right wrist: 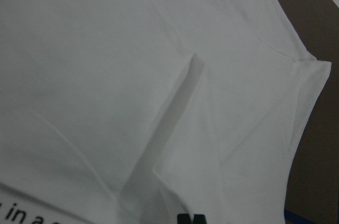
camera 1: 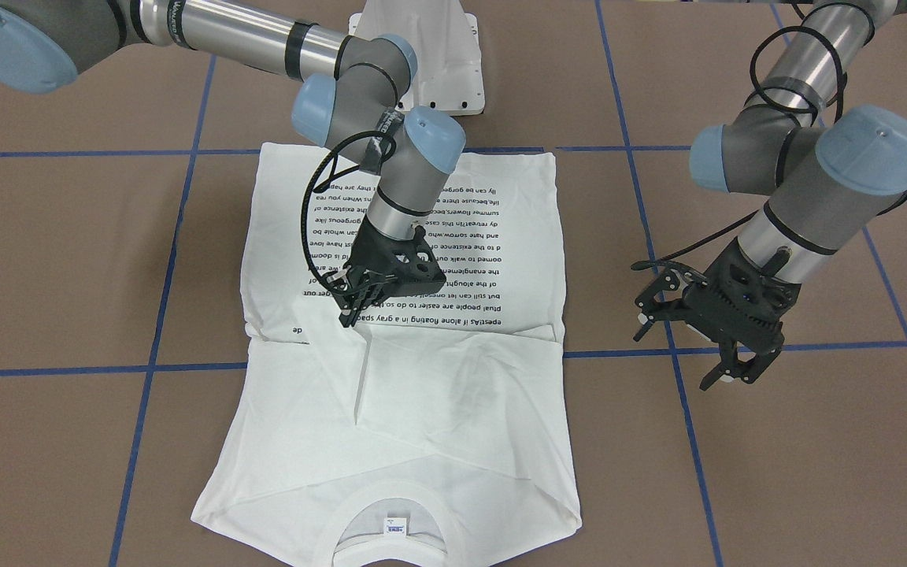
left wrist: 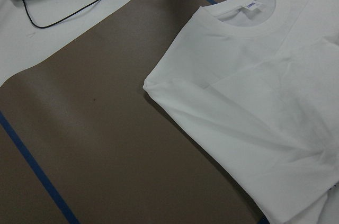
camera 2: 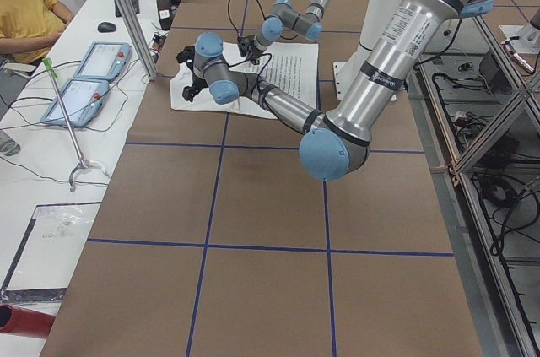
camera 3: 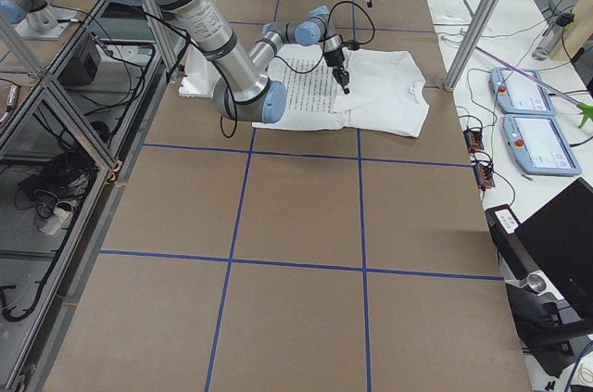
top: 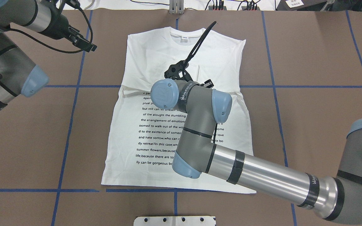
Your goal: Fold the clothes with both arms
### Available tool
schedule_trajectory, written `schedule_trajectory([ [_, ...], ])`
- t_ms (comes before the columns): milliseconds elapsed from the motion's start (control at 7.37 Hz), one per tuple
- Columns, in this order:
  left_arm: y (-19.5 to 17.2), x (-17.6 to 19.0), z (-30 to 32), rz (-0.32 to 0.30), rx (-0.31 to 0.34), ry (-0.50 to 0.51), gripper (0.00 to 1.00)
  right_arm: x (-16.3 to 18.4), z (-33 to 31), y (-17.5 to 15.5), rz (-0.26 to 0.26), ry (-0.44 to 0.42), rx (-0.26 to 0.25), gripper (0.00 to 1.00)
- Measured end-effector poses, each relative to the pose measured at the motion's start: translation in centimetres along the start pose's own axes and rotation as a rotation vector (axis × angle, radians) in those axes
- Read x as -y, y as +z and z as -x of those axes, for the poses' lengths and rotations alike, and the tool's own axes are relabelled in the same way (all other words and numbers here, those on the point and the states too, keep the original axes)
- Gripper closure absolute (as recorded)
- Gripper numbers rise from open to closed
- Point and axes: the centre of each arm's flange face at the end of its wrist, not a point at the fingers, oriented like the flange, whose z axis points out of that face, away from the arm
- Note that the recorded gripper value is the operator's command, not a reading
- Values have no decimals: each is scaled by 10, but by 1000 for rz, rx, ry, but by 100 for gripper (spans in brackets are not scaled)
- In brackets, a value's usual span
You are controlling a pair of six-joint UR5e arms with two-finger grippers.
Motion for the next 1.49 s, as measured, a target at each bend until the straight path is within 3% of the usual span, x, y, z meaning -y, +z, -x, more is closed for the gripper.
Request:
schedule_trajectory([
  [136, -1, 0, -1, -2, -1, -4, 0, 8, -30, 17, 5, -5, -25, 100],
  [272, -1, 1, -1, -2, -1, -15, 0, 6, -58, 36, 14, -8, -48, 86],
  [407, -2, 1, -2, -4, -2, -26, 0, -4, -77, 52, 24, -11, -64, 1],
  [679, -3, 2, -4, -8, -3, -30, 0, -24, -94, 77, 18, -5, -66, 0],
  [950, -4, 3, -5, -9, -2, -30, 0, -26, -105, 87, -19, 22, -22, 0],
  [1222, -7, 2, -6, -13, -1, -34, 0, -13, -134, 68, -2, 83, 99, 0],
  [1493, -17, -19, -11, -10, -3, -80, 0, -44, -175, 39, -27, 179, 287, 0],
])
